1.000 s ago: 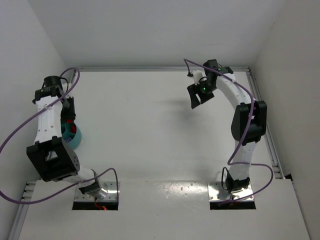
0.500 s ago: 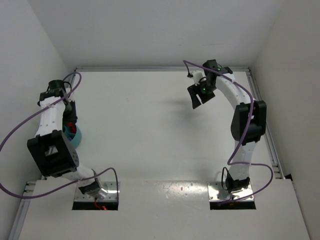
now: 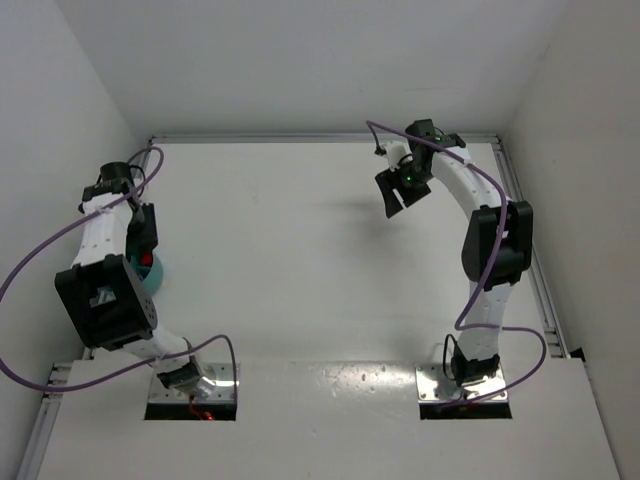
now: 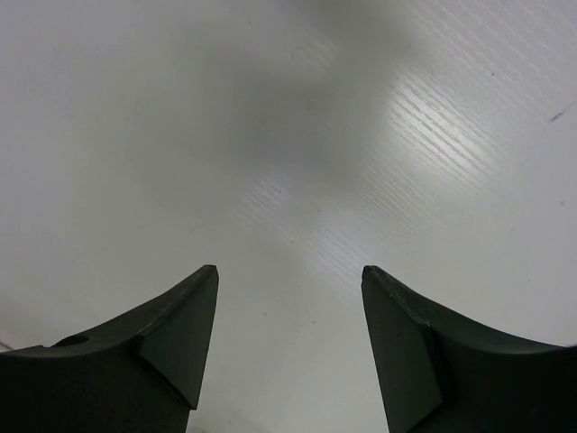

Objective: Sort the legos into containers by color

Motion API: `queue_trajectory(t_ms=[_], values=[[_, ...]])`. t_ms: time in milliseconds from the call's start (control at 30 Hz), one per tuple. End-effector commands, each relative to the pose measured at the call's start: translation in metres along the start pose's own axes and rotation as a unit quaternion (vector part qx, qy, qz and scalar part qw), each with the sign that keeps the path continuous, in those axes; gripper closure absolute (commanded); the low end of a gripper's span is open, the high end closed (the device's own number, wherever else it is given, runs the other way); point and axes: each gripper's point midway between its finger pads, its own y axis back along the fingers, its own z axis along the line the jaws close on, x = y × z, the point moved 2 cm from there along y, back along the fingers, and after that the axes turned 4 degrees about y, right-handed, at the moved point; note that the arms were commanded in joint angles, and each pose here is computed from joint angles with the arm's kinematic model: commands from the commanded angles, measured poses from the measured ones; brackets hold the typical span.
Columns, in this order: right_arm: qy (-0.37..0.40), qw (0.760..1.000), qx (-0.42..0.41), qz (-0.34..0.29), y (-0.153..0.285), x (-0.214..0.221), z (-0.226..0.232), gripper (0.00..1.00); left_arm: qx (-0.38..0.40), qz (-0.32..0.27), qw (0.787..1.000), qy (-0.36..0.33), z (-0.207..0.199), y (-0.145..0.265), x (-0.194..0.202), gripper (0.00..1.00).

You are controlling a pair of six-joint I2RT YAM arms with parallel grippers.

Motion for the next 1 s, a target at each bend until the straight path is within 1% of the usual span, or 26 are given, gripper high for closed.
queue_trajectory(t_ms=[0,33,133,167,200,233,300,333,367,400,433,467,533,567,633,667,800,867,900,967], values=[[0.011,1.0,0.003,-0.003,-0.004,-0.003,-0.001,0.34,-0.012,-0.003,1.0,0.013,0.004,-0.002,0.0,0.51],[0.01,1.0,0.003,-0.003,-0.004,-0.003,-0.001,0.34,-0.012,-0.003,1.0,0.013,0.004,-0.002,0.0,0.47],[0.012,1.0,0.005,-0.009,-0.003,-0.005,-0.001,0.34,-0.001,-0.019,1.0,0.016,0.002,0.003,-0.004,0.47],[0.001,1.0,0.014,-0.007,-0.001,-0.002,-0.007,0.34,0.008,-0.031,0.999,0.013,0.0,0.009,-0.008,0.47],[0.002,1.0,0.023,-0.01,-0.001,-0.003,-0.011,0.34,0.041,-0.053,0.998,0.015,-0.009,0.016,-0.016,0.47],[0.002,0.999,0.031,-0.007,0.002,-0.001,-0.012,0.34,0.064,-0.085,0.994,0.007,-0.013,0.031,-0.025,0.47],[-0.006,0.998,0.055,-0.009,0.006,0.004,-0.026,0.37,0.107,-0.138,0.985,-0.015,-0.025,0.056,-0.044,0.47],[-0.014,0.998,0.061,-0.001,0.005,0.01,-0.031,0.39,0.149,-0.157,0.976,-0.033,-0.039,0.068,-0.05,0.47],[-0.027,0.997,0.078,0.005,0.009,0.018,-0.044,0.39,0.163,-0.183,0.968,-0.06,-0.053,0.085,-0.059,0.47],[-0.031,0.996,0.084,0.016,0.008,0.027,-0.05,0.4,0.168,-0.193,0.964,-0.076,-0.06,0.092,-0.063,0.47],[-0.041,0.995,0.09,0.025,0.008,0.037,-0.057,0.41,0.194,-0.204,0.955,-0.098,-0.074,0.1,-0.066,0.47],[-0.053,0.992,0.107,0.031,0.017,0.049,-0.074,0.41,0.207,-0.216,0.947,-0.12,-0.091,0.109,-0.069,0.47],[-0.057,0.99,0.119,0.048,0.026,0.07,-0.086,0.43,0.228,-0.225,0.936,-0.15,-0.111,0.115,-0.071,0.47],[-0.06,0.988,0.13,0.055,0.031,0.08,-0.094,0.43,0.241,-0.225,0.928,-0.171,-0.128,0.12,-0.07,0.47],[-0.067,0.986,0.137,0.071,0.042,0.106,-0.105,0.45,0.257,-0.225,0.919,-0.196,-0.147,0.122,-0.067,0.47],[-0.068,0.985,0.14,0.081,0.048,0.122,-0.107,0.46,0.267,-0.218,0.914,-0.214,-0.163,0.121,-0.065,0.47],[-0.08,0.982,0.138,0.101,0.051,0.149,-0.111,0.5,0.289,-0.215,0.901,-0.243,-0.192,0.123,-0.063,0.47],[-0.063,0.984,0.121,0.115,0.052,0.159,-0.108,0.53,0.295,-0.22,0.897,-0.247,-0.2,0.129,-0.067,0.47],[-0.064,0.984,0.116,0.121,0.053,0.162,-0.104,0.53,0.297,-0.213,0.896,-0.252,-0.206,0.126,-0.065,0.47],[-0.053,0.985,0.107,0.124,0.052,0.168,-0.104,0.54,0.3,-0.218,0.893,-0.255,-0.21,0.127,-0.066,0.47]])
